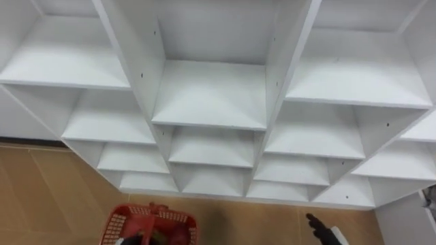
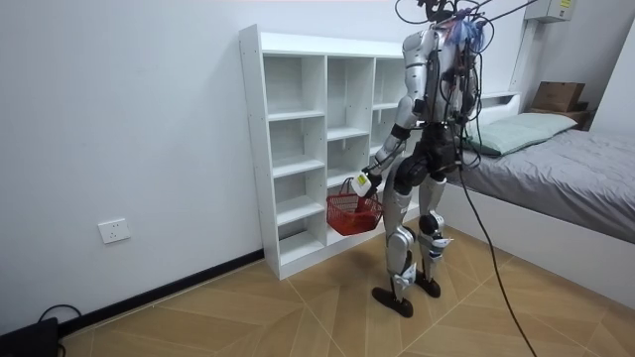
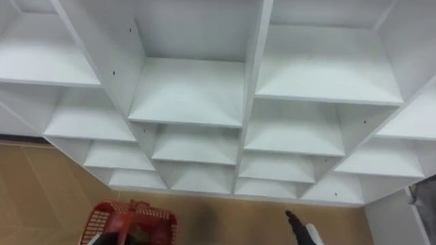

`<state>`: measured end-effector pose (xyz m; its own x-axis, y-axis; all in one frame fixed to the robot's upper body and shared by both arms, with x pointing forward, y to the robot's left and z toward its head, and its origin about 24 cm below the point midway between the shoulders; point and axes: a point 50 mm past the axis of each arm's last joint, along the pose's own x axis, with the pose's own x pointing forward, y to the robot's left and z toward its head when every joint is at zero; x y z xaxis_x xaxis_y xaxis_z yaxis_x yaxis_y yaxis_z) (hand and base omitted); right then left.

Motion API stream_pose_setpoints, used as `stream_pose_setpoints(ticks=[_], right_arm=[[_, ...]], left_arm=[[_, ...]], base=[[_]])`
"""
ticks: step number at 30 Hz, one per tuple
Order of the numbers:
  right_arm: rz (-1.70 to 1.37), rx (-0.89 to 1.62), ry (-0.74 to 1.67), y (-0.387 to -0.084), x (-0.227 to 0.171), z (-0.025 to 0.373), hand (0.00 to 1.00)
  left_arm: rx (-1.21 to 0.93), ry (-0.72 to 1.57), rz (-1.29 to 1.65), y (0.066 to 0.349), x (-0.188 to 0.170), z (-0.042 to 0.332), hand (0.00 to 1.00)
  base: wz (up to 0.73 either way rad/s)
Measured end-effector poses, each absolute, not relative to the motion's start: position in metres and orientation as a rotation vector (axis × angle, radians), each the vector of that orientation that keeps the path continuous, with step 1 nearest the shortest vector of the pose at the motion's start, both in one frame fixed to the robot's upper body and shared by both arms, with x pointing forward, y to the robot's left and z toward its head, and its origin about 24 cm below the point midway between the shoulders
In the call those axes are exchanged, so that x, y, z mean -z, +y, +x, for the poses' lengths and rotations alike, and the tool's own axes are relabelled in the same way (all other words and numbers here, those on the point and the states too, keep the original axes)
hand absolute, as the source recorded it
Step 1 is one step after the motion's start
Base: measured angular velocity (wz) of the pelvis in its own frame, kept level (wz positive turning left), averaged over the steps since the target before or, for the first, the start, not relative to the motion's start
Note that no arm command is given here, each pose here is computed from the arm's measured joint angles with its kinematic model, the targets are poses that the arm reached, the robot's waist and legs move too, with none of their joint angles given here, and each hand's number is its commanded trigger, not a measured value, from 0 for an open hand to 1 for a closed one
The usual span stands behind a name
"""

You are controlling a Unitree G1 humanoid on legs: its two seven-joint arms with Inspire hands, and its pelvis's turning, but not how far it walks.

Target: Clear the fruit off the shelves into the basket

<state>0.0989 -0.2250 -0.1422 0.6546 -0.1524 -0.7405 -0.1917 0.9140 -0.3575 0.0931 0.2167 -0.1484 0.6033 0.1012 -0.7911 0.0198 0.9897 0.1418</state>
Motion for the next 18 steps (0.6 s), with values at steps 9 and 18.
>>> stream_pose_setpoints(ticks=[9, 18], right_arm=[[-0.331, 0.130, 1.016, -0.239, 0.154, 0.068, 0.00], [-0.110, 0.288, 1.162, -0.239, 0.164, 0.038, 0.00]], left_arm=[[-0.126, 1.014, 0.123, 0.228, 0.156, 0.073, 1.00], [-0.220, 1.073, 0.067, 0.232, 0.159, 0.055, 1.00]], base=[[-0.01], [-0.03]])
